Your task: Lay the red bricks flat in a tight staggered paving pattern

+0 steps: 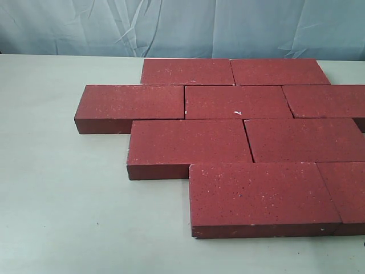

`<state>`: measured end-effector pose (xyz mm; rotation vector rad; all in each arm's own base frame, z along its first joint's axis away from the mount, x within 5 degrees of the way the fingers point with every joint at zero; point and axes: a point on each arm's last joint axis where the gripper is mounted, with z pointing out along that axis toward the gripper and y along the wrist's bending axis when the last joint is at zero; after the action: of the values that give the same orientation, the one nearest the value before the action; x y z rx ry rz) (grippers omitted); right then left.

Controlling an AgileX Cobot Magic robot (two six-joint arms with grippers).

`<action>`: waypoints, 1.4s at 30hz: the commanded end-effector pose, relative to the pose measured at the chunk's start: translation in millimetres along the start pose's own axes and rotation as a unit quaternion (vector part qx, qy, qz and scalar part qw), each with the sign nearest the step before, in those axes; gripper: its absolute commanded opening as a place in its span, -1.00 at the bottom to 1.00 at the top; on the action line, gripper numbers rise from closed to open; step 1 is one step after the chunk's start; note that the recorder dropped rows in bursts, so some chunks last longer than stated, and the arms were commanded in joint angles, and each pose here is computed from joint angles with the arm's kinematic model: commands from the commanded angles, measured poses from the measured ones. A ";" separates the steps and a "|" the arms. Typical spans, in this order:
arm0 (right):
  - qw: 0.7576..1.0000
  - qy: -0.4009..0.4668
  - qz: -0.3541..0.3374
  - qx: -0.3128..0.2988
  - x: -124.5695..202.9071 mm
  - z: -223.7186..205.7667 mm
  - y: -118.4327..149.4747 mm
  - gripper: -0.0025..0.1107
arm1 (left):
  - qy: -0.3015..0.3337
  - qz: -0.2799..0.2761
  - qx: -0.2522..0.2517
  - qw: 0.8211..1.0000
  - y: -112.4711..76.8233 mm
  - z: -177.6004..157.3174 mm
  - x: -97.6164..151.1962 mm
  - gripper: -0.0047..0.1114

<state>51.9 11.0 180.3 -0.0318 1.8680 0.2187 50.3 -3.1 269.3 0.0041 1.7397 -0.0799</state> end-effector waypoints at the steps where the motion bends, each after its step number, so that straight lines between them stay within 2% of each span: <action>1: 1.000 -0.007 0.004 0.002 0.0 0.1 -0.3 -0.97 | -0.047 -0.009 0.003 0.999 1.3 6.1 26.5 -0.92; 4: 1.000 -0.007 0.004 0.002 0.0 0.1 -0.3 -0.97 | -0.057 -0.009 0.003 0.998 2.4 9.0 45.2 -0.92; 8: 1.000 -0.007 0.004 0.002 0.0 0.1 -0.3 -0.97 | -0.029 -0.010 0.001 1.000 3.8 17.5 71.0 -0.92; 12: 1.000 -0.007 0.004 0.002 0.0 0.1 -0.3 -0.97 | -0.006 -0.007 0.000 1.000 4.0 18.0 76.0 -0.92; 36: 1.000 -0.006 0.004 0.002 0.2 0.1 -0.3 -0.97 | -0.010 -0.001 -0.001 1.000 4.3 17.9 75.5 -0.92; 42: 1.000 -0.006 0.004 0.002 0.2 0.1 -0.3 -0.97 | -0.010 0.015 -0.001 1.000 4.2 17.9 75.5 -0.92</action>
<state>51.9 11.2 180.5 -0.0281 1.8662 0.2243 55.6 -3.3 193.1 0.0134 1.7209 -0.0715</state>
